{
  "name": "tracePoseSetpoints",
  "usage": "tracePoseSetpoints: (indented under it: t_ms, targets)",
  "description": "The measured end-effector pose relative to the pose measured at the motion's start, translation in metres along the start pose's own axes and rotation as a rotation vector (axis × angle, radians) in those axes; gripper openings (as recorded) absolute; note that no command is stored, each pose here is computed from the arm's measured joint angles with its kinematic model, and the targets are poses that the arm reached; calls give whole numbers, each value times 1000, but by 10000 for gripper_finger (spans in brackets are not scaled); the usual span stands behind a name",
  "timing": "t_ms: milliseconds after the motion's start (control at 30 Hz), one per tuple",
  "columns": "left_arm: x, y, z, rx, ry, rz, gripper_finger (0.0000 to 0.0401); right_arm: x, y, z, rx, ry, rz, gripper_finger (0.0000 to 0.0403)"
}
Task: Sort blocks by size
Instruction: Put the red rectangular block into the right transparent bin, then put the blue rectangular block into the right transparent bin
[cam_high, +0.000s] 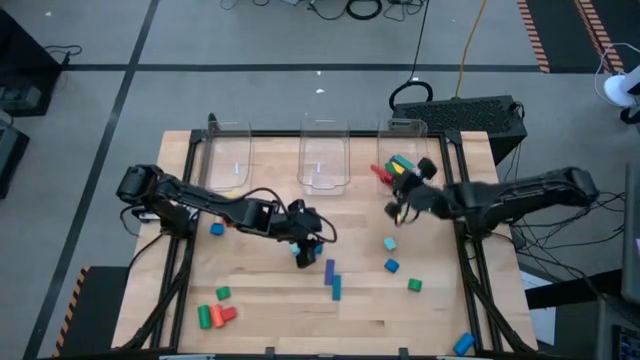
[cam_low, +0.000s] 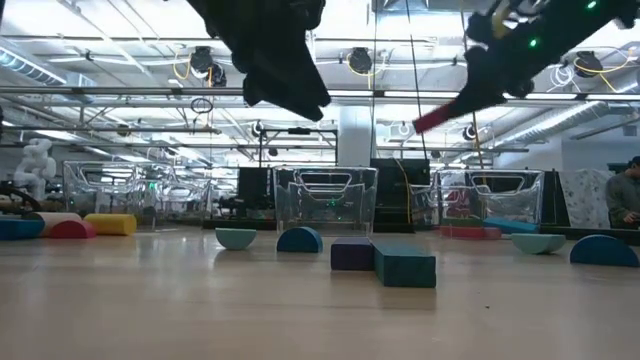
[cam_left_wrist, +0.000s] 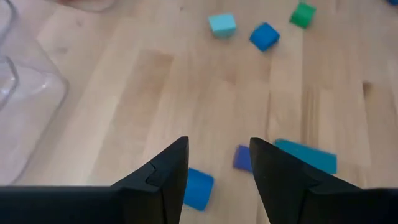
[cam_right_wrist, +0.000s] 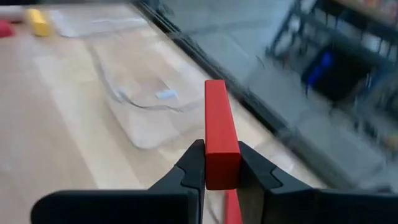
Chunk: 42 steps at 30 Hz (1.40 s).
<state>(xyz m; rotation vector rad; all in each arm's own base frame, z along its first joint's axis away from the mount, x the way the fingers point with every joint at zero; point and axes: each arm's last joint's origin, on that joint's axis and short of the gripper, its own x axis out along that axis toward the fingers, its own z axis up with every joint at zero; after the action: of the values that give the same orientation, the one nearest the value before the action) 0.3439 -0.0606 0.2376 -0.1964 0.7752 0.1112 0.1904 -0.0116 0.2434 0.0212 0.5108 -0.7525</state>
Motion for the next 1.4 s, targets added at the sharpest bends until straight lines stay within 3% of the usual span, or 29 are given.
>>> tracePoseSetpoints:
  t_ms: [200, 367, 600, 767, 1133, 1400]
  targets:
    - [10, -6, -7, 68, 27, 1, 171, 21, -39, -1, 110, 130, -64, 42]
    - [28, -10, -19, 139, 94, 11, 171, 41, -61, -8, 177, 263, -54, 42]
    - [50, -11, -34, 155, 168, 33, 171, 65, -76, -19, 222, 398, 5, 49]
    - [60, -12, -41, 163, 193, 37, 171, 75, -81, -25, 234, 449, -24, 87]
    - [61, -27, -43, 303, 148, -13, 171, 63, -81, -16, 270, 367, -8, 174]
    - [57, -45, -44, 491, 89, -81, 171, 24, -63, 0, 312, 237, 233, 173]
